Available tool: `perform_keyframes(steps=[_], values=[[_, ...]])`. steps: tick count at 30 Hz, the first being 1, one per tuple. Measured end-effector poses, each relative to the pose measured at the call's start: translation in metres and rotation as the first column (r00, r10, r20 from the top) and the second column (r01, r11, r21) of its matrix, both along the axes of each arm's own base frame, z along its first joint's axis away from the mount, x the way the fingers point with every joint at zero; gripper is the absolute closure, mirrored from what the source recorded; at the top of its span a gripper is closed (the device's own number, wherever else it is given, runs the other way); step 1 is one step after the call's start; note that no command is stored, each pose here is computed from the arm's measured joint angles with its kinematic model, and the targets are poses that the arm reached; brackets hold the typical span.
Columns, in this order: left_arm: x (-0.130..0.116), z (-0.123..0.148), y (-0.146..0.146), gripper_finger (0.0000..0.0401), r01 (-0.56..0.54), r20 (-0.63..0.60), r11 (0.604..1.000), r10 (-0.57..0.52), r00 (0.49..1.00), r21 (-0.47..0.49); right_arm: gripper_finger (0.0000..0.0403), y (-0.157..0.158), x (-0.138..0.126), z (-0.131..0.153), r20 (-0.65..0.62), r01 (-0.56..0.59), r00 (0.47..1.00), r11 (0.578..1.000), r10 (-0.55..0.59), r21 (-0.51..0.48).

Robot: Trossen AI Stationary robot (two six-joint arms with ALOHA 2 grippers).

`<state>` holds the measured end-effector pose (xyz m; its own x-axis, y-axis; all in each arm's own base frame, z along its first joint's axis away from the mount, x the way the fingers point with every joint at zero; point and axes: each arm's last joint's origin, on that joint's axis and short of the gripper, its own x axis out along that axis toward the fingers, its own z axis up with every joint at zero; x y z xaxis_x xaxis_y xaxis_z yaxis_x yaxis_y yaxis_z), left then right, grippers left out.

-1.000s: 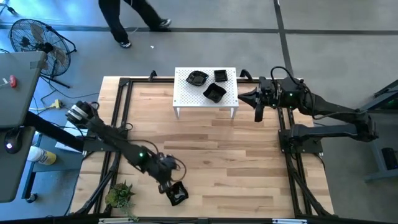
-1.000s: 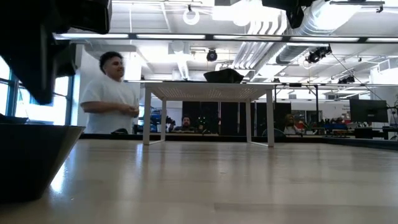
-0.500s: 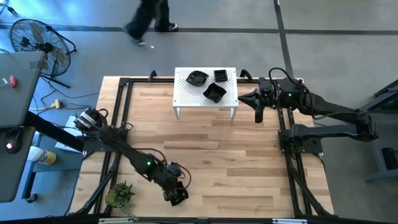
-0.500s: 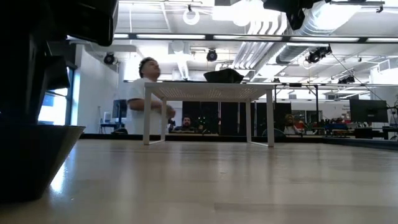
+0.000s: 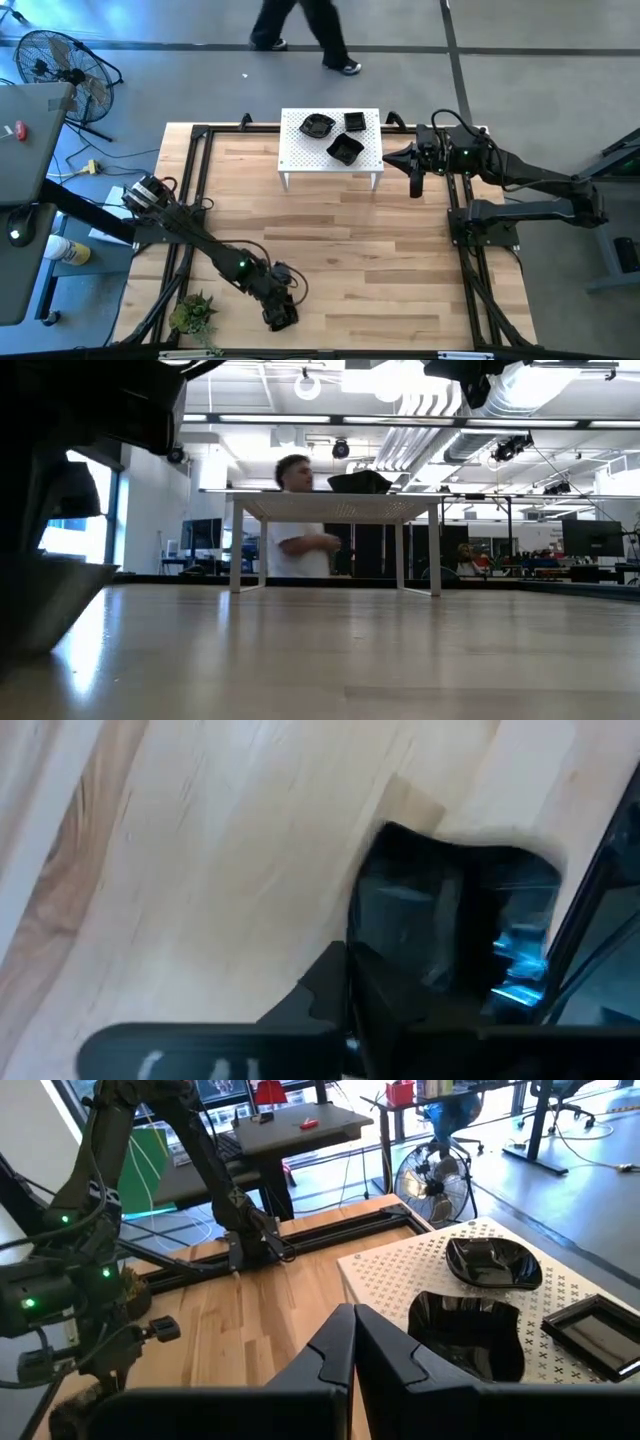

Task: Pick & Place Mini shaped plates
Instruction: Stack the distorted square plate on top of the stacked distorted square plate on the shelf

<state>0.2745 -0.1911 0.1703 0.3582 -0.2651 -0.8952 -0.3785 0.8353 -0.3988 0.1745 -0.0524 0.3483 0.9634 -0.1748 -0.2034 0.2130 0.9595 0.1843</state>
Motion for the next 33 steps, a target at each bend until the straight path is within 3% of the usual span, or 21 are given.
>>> perform_keyframes(steps=[8, 13, 21, 28, 33], values=[[0.001, 0.021, 0.029, 0.0398, -0.050, -0.005, 0.999, 0.050, 0.999, 0.022, 0.0397, 0.000, 0.000, 0.000, -0.003, 0.006, 1.000, 1.000, -0.006, -0.011], [0.007, 0.042, 0.067, 0.0399, -0.097, 0.050, 0.993, 0.094, 0.994, 0.071, 0.0401, 0.000, 0.000, 0.000, -0.004, 0.007, 1.000, 1.000, -0.007, -0.002], [0.030, 0.047, 0.132, 0.0400, -0.172, 0.139, 0.978, 0.155, 0.978, 0.122, 0.0397, 0.000, 0.000, -0.001, -0.003, 0.017, 1.000, 0.999, -0.016, 0.049], [0.062, 0.042, 0.169, 0.0401, -0.326, 0.305, 0.944, 0.300, 0.904, 0.038, 0.0400, 0.000, 0.000, -0.001, -0.002, 0.008, 1.000, 0.998, -0.008, 0.069], [0.080, 0.030, 0.179, 0.0401, -0.424, 0.356, 0.904, 0.413, 0.838, -0.052, 0.0401, 0.000, 0.000, -0.002, -0.002, 0.010, 1.000, 0.997, -0.010, 0.080]])
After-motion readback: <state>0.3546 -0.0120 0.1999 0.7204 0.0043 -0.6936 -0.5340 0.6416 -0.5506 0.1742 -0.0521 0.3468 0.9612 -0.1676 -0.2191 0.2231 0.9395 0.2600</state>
